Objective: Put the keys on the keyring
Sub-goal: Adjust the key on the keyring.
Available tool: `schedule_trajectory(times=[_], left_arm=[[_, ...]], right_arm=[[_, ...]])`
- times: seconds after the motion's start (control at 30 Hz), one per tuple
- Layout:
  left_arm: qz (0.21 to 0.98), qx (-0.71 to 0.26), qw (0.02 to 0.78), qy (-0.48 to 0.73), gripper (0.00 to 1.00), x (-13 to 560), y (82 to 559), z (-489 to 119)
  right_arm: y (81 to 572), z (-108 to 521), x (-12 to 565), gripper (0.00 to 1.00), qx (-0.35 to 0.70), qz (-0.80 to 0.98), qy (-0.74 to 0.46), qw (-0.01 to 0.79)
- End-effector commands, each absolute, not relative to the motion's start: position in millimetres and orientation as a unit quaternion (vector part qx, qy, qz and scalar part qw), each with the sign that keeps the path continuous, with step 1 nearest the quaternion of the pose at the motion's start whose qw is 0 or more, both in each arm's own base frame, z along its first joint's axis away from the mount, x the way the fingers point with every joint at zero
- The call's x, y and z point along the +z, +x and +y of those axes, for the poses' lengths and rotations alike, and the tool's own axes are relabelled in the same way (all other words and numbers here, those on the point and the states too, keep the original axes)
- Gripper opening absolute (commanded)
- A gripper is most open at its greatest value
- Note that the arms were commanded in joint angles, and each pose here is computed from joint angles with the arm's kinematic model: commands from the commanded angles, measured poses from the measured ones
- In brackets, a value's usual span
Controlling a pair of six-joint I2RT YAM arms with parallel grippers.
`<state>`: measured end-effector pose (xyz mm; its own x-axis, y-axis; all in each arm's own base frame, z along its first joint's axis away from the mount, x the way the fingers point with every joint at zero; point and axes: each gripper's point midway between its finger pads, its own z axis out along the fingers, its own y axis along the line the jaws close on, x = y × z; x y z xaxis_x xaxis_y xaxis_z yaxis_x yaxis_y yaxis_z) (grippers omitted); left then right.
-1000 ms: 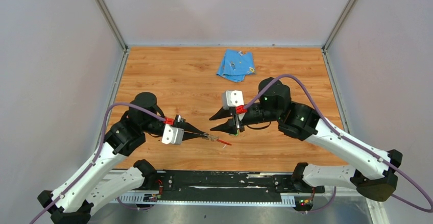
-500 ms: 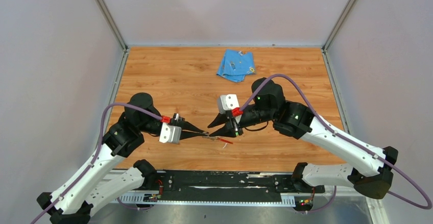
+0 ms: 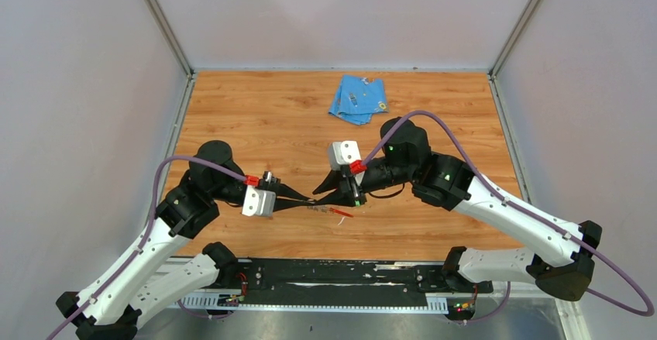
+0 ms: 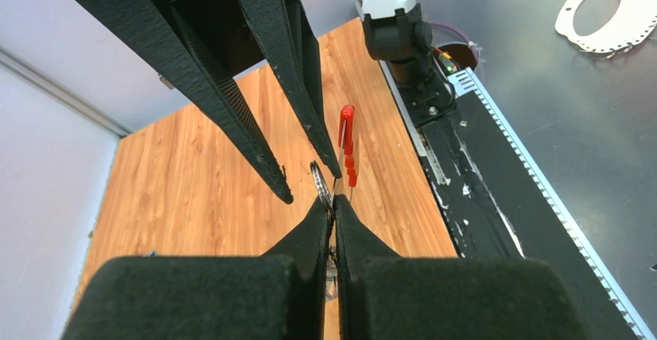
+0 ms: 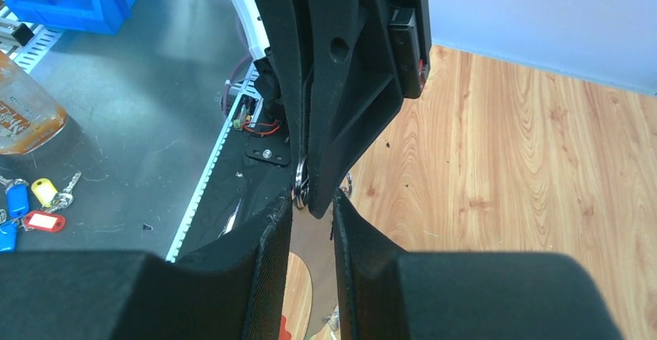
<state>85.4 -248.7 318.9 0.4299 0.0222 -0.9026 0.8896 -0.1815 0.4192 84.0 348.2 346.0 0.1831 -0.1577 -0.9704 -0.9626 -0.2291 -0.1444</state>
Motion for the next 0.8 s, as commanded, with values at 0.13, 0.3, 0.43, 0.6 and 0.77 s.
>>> schedule_trajectory(times=[0.13, 0.3, 0.43, 0.6, 0.77], left_arm=[[0.329, -0.412, 0.537, 0.658, 0.0, 322.2, 78.1, -248.4], [0.347, -0.405, 0.531, 0.658, 0.32, 316.7, 82.3, -247.7], [0.386, -0.373, 0.525, 0.66, 0.67, 302.5, 94.4, -243.1], [0.42, -0.331, 0.534, 0.655, 0.68, 294.5, 108.6, -236.0], [0.432, -0.324, 0.556, 0.632, 0.6, 309.2, 117.8, -237.1]], right_arm=[[89.5, 349.0, 361.6, 0.1, 0.462, 0.435, -0.622, 0.459], [92.9, 348.4, 357.2, 0.0, 0.454, 0.454, -0.621, 0.45], [106.0, 339.6, 347.5, 0.01, 0.412, 0.499, -0.62, 0.444], [114.7, 328.5, 336.1, 0.0, 0.372, 0.543, -0.624, 0.421], [116.9, 323.6, 328.6, 0.0, 0.352, 0.569, -0.635, 0.386]])
